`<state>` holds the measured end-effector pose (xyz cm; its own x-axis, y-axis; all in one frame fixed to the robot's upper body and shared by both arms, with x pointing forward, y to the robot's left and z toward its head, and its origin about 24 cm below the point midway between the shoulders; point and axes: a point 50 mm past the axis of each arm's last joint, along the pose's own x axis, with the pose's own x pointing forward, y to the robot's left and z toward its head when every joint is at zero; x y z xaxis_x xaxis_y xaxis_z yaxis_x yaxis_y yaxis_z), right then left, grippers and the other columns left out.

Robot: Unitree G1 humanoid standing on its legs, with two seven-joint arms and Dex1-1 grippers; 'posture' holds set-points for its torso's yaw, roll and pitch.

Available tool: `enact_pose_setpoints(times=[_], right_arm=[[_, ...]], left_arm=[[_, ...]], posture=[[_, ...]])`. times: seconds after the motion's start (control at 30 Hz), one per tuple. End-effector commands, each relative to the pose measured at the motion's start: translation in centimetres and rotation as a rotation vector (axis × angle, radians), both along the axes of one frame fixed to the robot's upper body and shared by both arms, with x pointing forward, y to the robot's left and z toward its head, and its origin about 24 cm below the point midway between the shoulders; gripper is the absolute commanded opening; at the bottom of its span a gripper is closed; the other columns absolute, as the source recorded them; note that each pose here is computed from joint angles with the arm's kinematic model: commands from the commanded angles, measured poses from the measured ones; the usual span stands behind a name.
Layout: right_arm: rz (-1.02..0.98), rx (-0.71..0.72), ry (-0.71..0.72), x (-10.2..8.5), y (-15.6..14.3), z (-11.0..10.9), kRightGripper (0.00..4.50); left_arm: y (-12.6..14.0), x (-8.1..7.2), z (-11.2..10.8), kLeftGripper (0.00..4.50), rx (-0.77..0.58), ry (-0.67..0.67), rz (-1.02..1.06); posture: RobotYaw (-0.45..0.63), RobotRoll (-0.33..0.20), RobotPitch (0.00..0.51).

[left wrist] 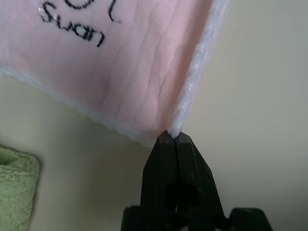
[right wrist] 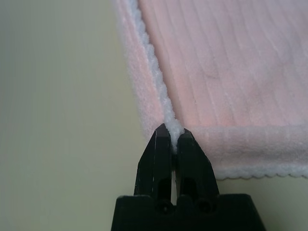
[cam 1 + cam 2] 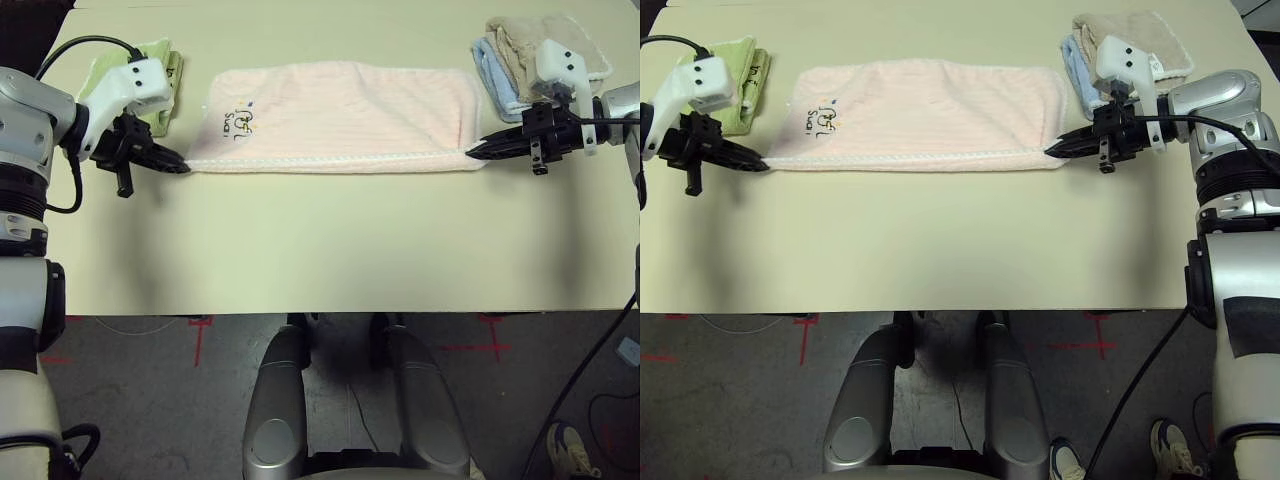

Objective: Fold the towel and set it aside.

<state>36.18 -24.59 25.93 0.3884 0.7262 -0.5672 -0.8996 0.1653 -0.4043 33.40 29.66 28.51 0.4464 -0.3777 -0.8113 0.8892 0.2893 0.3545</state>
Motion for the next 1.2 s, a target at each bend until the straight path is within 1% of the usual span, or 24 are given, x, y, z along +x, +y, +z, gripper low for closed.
enact_pose_setpoints(times=[0.03,0.13,0.27,0.4,0.47,0.6,0.83,0.97,1.2], right_arm=[[-0.061,-0.088,0.013,-0.7,-2.2,-0.6,0.0],[-0.056,-0.12,0.017,-1.0,-2.7,-0.7,0.0],[-0.037,-0.127,0.038,-1.5,-3.1,-0.4,0.0],[-0.027,-0.169,0.05,-2.1,-3.6,-0.2,0.0],[-0.01,-0.161,0.051,-2.3,-3.6,-0.1,0.0],[0.036,-0.139,0.058,-2.7,-3.0,0.1,0.0],[0.097,-0.147,0.092,-3.8,-2.2,0.1,0.0],[0.113,-0.16,0.114,-4.4,-2.0,0.2,0.0],[0.134,-0.178,0.15,-5.3,-1.5,0.3,0.0]], left_arm=[[1.5,-1.4,0.8,0.01,0.04,0.024,0.036],[1.4,-1.9,0.8,0.01,0.012,0.044,0.017],[0.8,-2.7,0.7,0.01,-0.073,0.088,-0.009],[1.3,-3.7,0.1,0.01,-0.071,0.147,-0.012],[1.6,-4.2,-0.2,0.01,-0.071,0.167,-0.011],[2.2,-4.5,-0.4,0.01,-0.052,0.181,-0.007],[2.6,-5.5,0.2,0.01,-0.055,0.181,-0.009],[2.2,-6.2,0.7,0.01,-0.061,0.186,-0.019],[0.6,-6.6,1.3,0.01,-0.054,0.203,-0.048]], posture=[[0.07,0.0,0.349],[0.07,0.0,0.349],[0.08,0.0,0.351],[0.07,0.0,0.351],[0.07,0.0,0.351],[0.06,0.0,0.349],[0.06,0.0,0.344],[0.06,0.0,0.338],[0.06,0.0,0.338]])
